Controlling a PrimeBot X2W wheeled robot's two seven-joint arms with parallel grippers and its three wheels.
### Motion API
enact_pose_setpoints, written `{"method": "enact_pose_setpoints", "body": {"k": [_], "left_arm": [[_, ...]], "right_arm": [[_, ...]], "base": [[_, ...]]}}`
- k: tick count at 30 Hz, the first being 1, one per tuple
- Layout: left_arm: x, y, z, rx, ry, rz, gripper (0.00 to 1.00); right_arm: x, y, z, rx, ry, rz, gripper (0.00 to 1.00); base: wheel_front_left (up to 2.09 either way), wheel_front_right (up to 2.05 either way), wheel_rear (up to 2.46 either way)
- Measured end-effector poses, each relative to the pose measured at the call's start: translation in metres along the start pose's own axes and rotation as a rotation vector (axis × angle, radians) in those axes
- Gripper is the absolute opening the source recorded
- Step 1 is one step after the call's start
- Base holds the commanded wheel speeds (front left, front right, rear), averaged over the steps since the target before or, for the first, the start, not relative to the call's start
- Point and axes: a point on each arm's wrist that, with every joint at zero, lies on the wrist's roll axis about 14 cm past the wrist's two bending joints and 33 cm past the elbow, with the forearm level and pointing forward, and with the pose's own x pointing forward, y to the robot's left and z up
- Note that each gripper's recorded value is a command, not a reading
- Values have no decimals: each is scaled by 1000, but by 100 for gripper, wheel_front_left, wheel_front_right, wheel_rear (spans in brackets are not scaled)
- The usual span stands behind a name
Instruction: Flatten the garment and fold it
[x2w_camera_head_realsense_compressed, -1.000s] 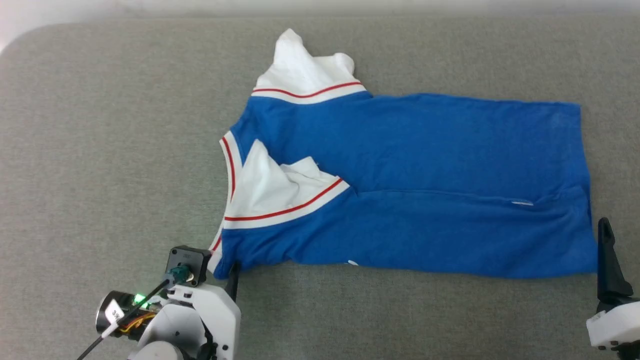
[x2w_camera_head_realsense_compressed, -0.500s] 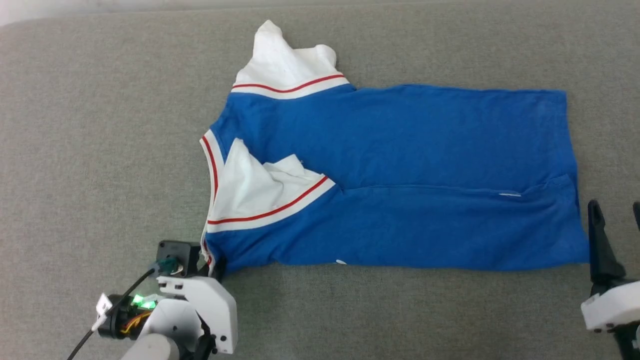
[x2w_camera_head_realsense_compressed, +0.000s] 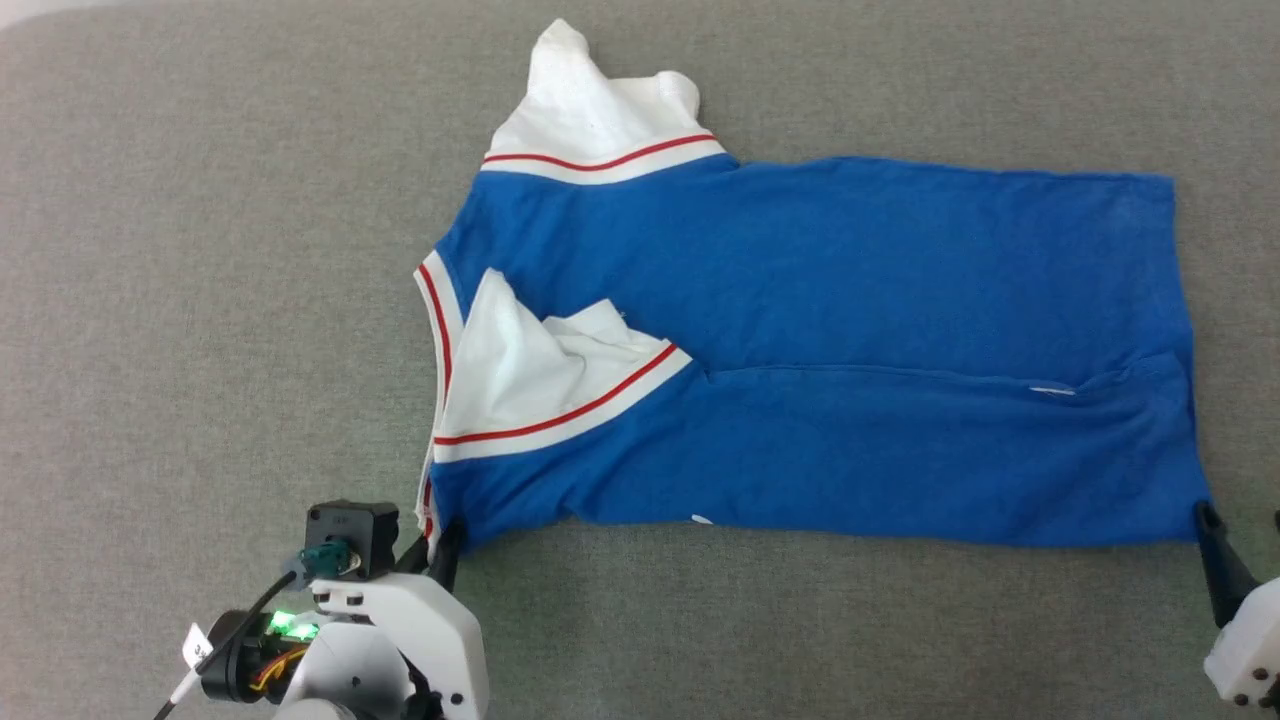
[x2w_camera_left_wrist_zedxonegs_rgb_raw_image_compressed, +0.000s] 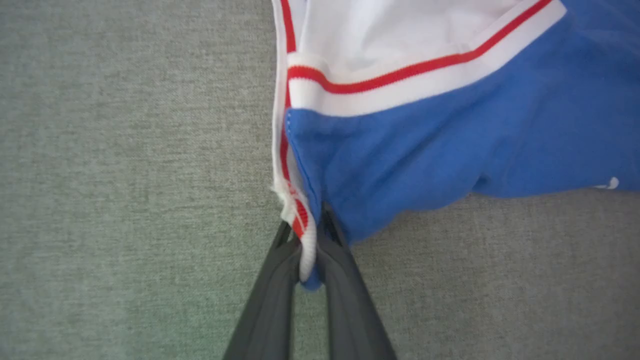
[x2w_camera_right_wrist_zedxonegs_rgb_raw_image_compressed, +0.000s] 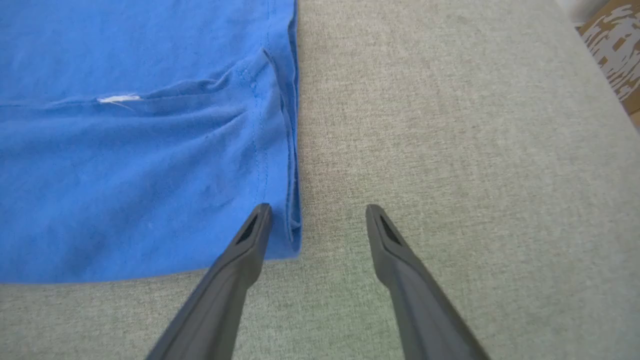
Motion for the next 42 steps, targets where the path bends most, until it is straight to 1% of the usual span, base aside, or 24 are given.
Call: {"method": "enact_pose_setpoints", "body": {"k": [6, 7, 8, 9, 14, 17, 19, 22, 26, 29, 31, 33, 36, 39, 42], "left_arm": [[0, 3, -3, -7, 9, 7, 0], [0, 3, -3, -7, 9, 7, 0], [0, 3, -4, -8, 12, 8, 0], [0, 3, -4, -9, 13, 9, 0], [-1, 3, -2, -33, 3, 13, 0], [-2, 2, 10, -106, -43, 11, 0], [-5, 2, 22, -154, -92, 8, 0], [-16, 4, 37, -206, -154, 2, 0], [-35, 5, 49, -225, -203, -11, 0], [-50, 2, 48, -234, -198, -27, 0], [-57, -1, 40, -245, -169, -35, 0], [-62, -4, 28, -264, -129, -38, 0], [-67, -10, 11, -319, -76, -47, 0], [-66, -13, -6, -378, -33, -39, 0], [-61, -12, -24, -403, 11, -28, 0]], "right_arm": [[15, 16, -21, 21, 81, 47, 100], [17, 18, -25, 20, 104, 52, 58], [18, 19, -27, 19, 115, 54, 36], [20, 20, -27, 22, 120, 57, 0], [25, 23, -22, 50, 119, 68, 0], [24, 21, -12, 52, 88, 66, 0], [22, 20, 0, 63, 50, 67, 0], [15, 13, 29, 64, -35, 59, 0], [1, 4, 54, 66, -97, 47, 0], [-10, -1, 62, 67, -118, 37, 0], [-17, -6, 57, 76, -105, 25, 0], [-21, -7, 44, 93, -66, 18, 0], [-26, -8, 22, 127, -6, 9, 0], [-29, -9, 3, 139, 47, -3, 0], [-30, -11, -12, 135, 87, -19, 0]], "base": [[0, 0, 0], [0, 0, 0], [0, 0, 0], [0, 0, 0], [0, 0, 0], [0, 0, 0], [0, 0, 0], [0, 0, 0], [0, 0, 0], [0, 0, 0], [0, 0, 0], [0, 0, 0], [0, 0, 0], [0, 0, 0], [0, 0, 0]]}}
